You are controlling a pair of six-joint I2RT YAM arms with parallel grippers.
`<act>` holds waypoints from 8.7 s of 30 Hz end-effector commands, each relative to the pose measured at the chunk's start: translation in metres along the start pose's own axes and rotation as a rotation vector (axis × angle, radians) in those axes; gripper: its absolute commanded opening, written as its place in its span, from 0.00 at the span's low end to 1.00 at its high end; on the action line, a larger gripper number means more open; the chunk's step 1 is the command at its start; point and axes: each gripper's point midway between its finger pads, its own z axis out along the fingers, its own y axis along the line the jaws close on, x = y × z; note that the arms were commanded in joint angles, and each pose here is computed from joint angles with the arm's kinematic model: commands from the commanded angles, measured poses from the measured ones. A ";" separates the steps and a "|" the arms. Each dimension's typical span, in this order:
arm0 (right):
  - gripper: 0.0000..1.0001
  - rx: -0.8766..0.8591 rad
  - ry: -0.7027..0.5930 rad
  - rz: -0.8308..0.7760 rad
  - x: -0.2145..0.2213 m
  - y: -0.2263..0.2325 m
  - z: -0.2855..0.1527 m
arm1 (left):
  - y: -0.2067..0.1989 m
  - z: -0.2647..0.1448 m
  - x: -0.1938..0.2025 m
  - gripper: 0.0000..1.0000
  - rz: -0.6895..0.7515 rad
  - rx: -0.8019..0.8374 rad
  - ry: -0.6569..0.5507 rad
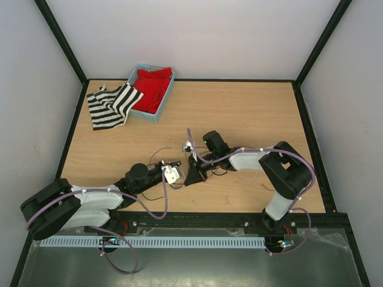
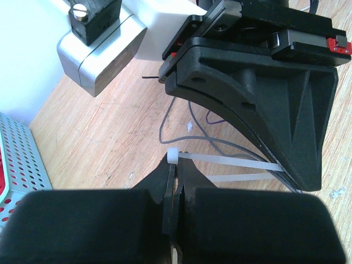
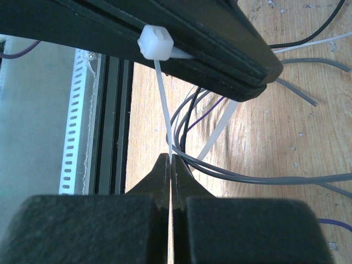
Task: Zip-tie the wires
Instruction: Tie the cable at the center of the board.
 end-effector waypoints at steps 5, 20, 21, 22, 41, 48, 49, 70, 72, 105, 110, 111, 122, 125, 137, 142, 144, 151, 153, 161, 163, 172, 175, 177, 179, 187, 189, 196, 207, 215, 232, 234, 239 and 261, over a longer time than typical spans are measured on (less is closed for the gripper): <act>0.00 -0.029 0.002 0.029 0.004 0.005 0.000 | 0.010 0.004 -0.011 0.00 0.035 -0.040 -0.032; 0.00 -0.040 -0.003 0.060 -0.005 0.003 0.002 | 0.006 0.002 -0.008 0.00 0.091 -0.044 -0.014; 0.00 -0.040 -0.005 0.057 -0.007 0.003 0.002 | 0.006 0.002 -0.007 0.00 0.095 -0.043 -0.009; 0.00 -0.040 -0.008 0.056 -0.008 0.004 0.001 | 0.005 0.002 -0.006 0.00 0.097 -0.042 -0.004; 0.00 -0.031 -0.028 0.093 -0.023 0.002 -0.002 | -0.001 0.004 -0.002 0.00 0.109 -0.027 0.014; 0.00 -0.029 -0.029 0.117 -0.023 0.002 -0.002 | -0.003 0.004 -0.001 0.00 0.109 -0.025 0.018; 0.00 -0.028 -0.031 0.117 -0.024 0.002 -0.002 | -0.002 0.004 -0.001 0.00 0.109 -0.026 0.018; 0.00 -0.015 -0.062 0.168 -0.047 -0.009 -0.003 | -0.014 0.006 0.006 0.00 0.130 -0.001 0.047; 0.00 -0.018 -0.063 0.165 -0.049 -0.009 -0.003 | -0.016 0.007 0.008 0.00 0.131 0.005 0.055; 0.10 0.035 -0.039 0.143 -0.039 -0.009 -0.010 | -0.019 0.007 -0.004 0.00 0.012 0.011 0.006; 0.11 0.034 -0.049 0.131 -0.042 -0.005 -0.012 | -0.023 0.006 -0.002 0.00 -0.005 0.023 0.009; 0.11 0.033 -0.050 0.130 -0.043 -0.005 -0.012 | -0.024 0.006 -0.002 0.00 -0.005 0.028 0.007; 0.03 0.020 -0.045 0.162 -0.044 -0.009 -0.008 | -0.028 0.006 0.000 0.00 0.014 0.043 0.013; 0.03 0.021 -0.045 0.167 -0.047 -0.013 -0.006 | -0.028 0.005 -0.001 0.00 0.017 0.048 0.007; 0.03 0.042 -0.045 0.172 -0.050 -0.014 -0.007 | -0.026 0.002 0.000 0.00 0.010 0.030 0.012; 0.03 0.041 -0.046 0.169 -0.051 -0.011 -0.009 | -0.026 0.001 0.003 0.00 0.020 0.030 0.019; 0.03 0.041 -0.048 0.171 -0.051 -0.012 -0.010 | -0.028 0.000 0.004 0.00 0.019 0.034 0.022; 0.02 0.044 -0.061 0.168 -0.058 -0.015 -0.016 | -0.033 0.001 0.009 0.00 0.027 0.052 0.040; 0.03 0.043 -0.061 0.167 -0.058 -0.015 -0.017 | -0.035 0.002 0.010 0.00 0.028 0.056 0.043; 0.04 0.034 -0.052 0.180 -0.053 -0.014 -0.016 | -0.026 0.004 0.010 0.00 0.015 0.009 0.058; 0.05 0.034 -0.052 0.175 -0.050 -0.012 -0.017 | -0.022 0.005 0.007 0.00 0.013 -0.005 0.052; 0.13 0.034 -0.079 0.158 -0.038 -0.004 -0.020 | -0.019 0.011 -0.002 0.00 -0.019 -0.006 0.027; 0.18 0.032 -0.085 0.150 -0.038 -0.002 -0.020 | -0.020 0.012 -0.001 0.00 -0.026 -0.002 0.029; 0.23 0.033 -0.088 0.147 -0.038 -0.001 -0.021 | -0.021 0.013 -0.002 0.00 -0.031 0.002 0.026; 0.28 0.033 -0.093 0.138 -0.039 0.000 -0.021 | -0.021 0.014 -0.001 0.00 -0.031 0.005 0.028; 0.41 0.044 -0.106 0.113 -0.043 0.002 -0.024 | -0.024 0.015 0.001 0.00 -0.045 0.017 0.030; 0.43 0.059 -0.103 0.111 -0.043 0.001 -0.025 | -0.024 0.015 0.001 0.00 -0.049 0.021 0.029; 0.50 0.135 -0.099 0.076 -0.057 -0.003 -0.034 | -0.029 0.010 0.006 0.00 -0.070 0.050 0.026; 0.57 0.226 -0.133 0.083 -0.087 -0.011 -0.043 | -0.030 0.007 0.004 0.00 -0.081 0.061 0.011; 0.54 0.192 -0.159 0.115 -0.102 -0.006 -0.039 | -0.030 0.007 0.002 0.00 -0.082 0.064 0.004; 0.38 0.124 -0.127 0.147 -0.089 0.003 -0.020 | -0.029 0.008 0.003 0.00 -0.079 0.058 0.006; 0.36 0.115 -0.120 0.151 -0.087 0.004 -0.018 | -0.028 0.008 0.003 0.00 -0.080 0.056 0.008; 0.34 0.114 -0.113 0.161 -0.081 0.005 -0.018 | -0.027 0.008 0.005 0.00 -0.081 0.043 0.016; 0.00 0.137 -0.151 0.146 -0.099 0.001 -0.021 | -0.028 0.007 0.003 0.00 -0.090 0.051 0.007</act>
